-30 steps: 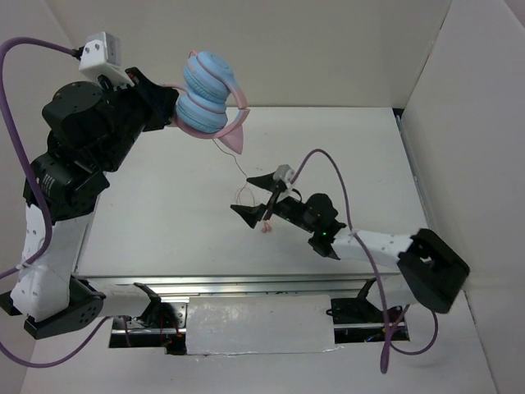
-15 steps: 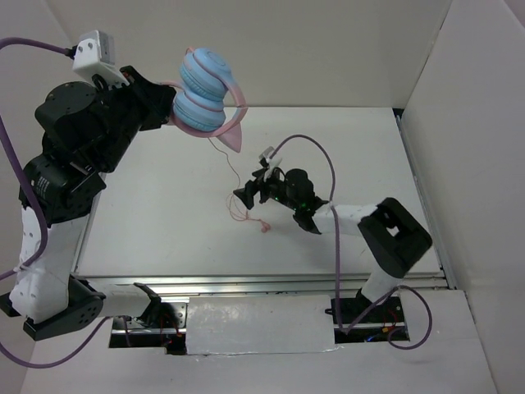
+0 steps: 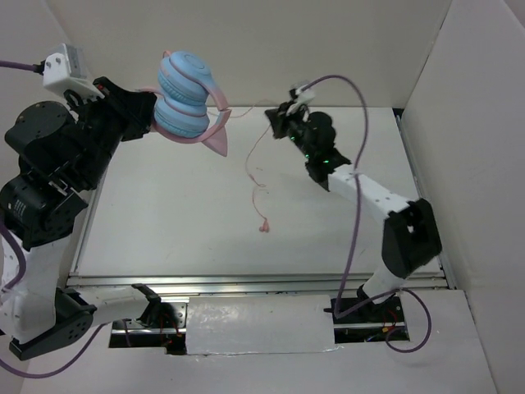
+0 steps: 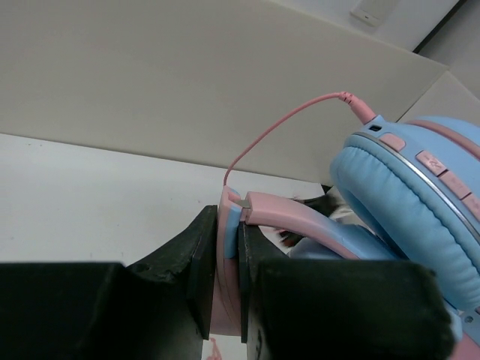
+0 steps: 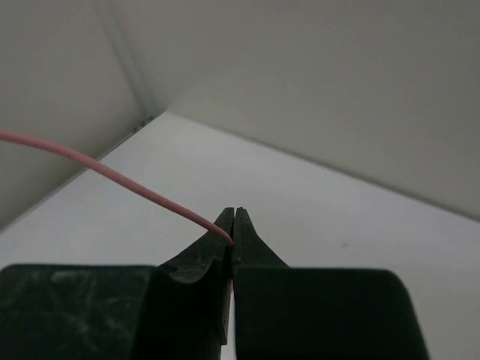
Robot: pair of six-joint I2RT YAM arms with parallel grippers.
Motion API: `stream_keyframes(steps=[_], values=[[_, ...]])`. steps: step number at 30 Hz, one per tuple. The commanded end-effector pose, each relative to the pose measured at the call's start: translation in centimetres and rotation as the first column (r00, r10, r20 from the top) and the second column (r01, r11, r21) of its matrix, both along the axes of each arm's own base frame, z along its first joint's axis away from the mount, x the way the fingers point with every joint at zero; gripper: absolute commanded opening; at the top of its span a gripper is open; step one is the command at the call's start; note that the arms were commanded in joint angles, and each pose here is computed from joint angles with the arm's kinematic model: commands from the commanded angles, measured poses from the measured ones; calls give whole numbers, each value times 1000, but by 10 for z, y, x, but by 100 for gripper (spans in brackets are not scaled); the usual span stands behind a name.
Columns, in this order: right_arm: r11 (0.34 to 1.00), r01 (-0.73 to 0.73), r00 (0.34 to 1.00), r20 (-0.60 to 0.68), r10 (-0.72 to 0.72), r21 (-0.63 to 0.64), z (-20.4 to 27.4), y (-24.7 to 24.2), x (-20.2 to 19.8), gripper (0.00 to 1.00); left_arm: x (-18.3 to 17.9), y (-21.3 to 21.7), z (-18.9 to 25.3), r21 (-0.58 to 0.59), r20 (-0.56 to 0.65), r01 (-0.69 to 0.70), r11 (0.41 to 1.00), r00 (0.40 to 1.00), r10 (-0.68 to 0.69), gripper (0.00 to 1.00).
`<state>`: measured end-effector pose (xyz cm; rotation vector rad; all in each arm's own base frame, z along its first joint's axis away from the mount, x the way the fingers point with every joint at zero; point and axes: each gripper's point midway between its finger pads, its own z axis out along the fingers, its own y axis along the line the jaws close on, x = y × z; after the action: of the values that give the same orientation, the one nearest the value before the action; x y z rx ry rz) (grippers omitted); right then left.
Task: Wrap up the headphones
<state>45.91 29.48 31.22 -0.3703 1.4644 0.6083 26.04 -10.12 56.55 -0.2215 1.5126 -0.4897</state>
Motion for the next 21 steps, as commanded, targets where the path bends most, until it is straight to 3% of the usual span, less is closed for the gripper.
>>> stream_keyframes(steps=[1, 3, 7, 11, 16, 21], values=[[986, 129, 957, 248, -152, 107, 144, -70, -45, 0, -16, 16, 41, -124, 144, -19, 992, 989, 37, 0], [974, 172, 907, 364, -214, 145, 182, -95, -73, 0, -16, 15, 40, -130, 146, -16, 991, 989, 35, 0], [974, 181, 892, 394, -220, 133, 210, -110, -86, 0, -11, 13, 37, -127, 132, -24, 992, 990, 41, 0], [991, 125, 979, 170, -116, -47, 137, -89, -60, 0, -10, 11, 31, -152, 130, -14, 988, 991, 34, 0], [986, 123, 992, 6, -123, -113, 13, -84, -64, 0, -3, 12, 25, -153, 110, -47, 987, 992, 65, 0], [983, 115, 975, -173, -139, -141, -63, -83, -90, 0, 14, 13, 12, -142, 71, -110, 984, 990, 121, 0]])
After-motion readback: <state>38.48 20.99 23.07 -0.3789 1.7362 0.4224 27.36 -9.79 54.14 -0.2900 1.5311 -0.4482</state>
